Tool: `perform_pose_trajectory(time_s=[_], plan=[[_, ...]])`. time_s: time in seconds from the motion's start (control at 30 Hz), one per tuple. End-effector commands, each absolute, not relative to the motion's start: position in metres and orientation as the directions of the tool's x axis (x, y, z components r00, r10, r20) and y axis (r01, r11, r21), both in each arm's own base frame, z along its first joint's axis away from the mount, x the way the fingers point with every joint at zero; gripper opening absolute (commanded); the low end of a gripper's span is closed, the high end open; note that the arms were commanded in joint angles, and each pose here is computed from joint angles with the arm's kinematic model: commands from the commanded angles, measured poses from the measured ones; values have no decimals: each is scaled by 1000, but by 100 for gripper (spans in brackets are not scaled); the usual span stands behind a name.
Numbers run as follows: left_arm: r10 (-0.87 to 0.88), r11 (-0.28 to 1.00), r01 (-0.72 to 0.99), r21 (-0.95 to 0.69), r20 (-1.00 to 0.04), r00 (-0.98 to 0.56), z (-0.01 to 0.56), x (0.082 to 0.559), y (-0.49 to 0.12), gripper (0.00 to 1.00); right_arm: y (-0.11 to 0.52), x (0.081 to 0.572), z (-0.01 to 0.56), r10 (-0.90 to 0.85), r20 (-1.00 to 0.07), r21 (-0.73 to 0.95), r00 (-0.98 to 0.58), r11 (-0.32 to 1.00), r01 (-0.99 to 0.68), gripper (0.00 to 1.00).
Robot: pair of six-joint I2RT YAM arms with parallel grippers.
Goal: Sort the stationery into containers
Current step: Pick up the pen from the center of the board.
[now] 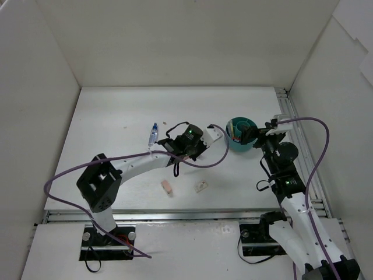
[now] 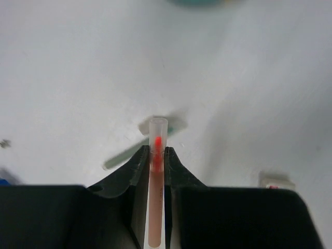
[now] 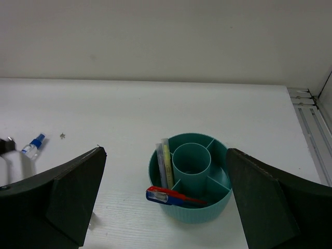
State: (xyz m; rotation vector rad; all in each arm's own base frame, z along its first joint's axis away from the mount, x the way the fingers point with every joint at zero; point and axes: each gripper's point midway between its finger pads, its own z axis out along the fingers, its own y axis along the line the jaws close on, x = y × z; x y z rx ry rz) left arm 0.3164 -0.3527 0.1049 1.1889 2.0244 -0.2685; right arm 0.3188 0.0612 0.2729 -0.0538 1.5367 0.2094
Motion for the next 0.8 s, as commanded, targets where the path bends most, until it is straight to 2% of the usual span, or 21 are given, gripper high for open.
perform_pose_trajectory(time_s=[0.0, 0.13, 0.27, 0.3, 0.47, 0.53, 0.63, 0.77], plan=[[413, 596, 777, 203, -907, -79, 226, 355, -374, 0, 53, 315, 311, 127, -981, 106, 146, 984, -145, 98], [216, 627, 764, 151, -976, 16, 289, 381, -388, 0, 51, 314, 312, 138, -979, 118, 153, 984, -133, 98], [57, 665, 742, 90, -996, 70, 325, 405, -406, 0, 50, 315, 312, 141, -978, 122, 156, 984, -128, 98], [-10, 671, 741, 25, -999, 43, 334, 406, -410, 0, 49, 314, 311, 142, -978, 124, 155, 985, -124, 98], [-252, 678, 726, -115, -964, 83, 362, 426, -427, 0, 43, 311, 313, 150, -973, 135, 173, 986, -95, 98], [-387, 674, 693, -257, -921, 35, 368, 438, -429, 0, 40, 310, 311, 147, -974, 134, 175, 988, -81, 98], [-461, 624, 716, -312, -887, 15, 371, 443, -442, 0, 35, 308, 310, 153, -971, 144, 182, 988, -59, 98], [-534, 622, 683, -383, -845, 13, 363, 448, -451, 0, 33, 301, 315, 152, -966, 143, 208, 988, -57, 98]])
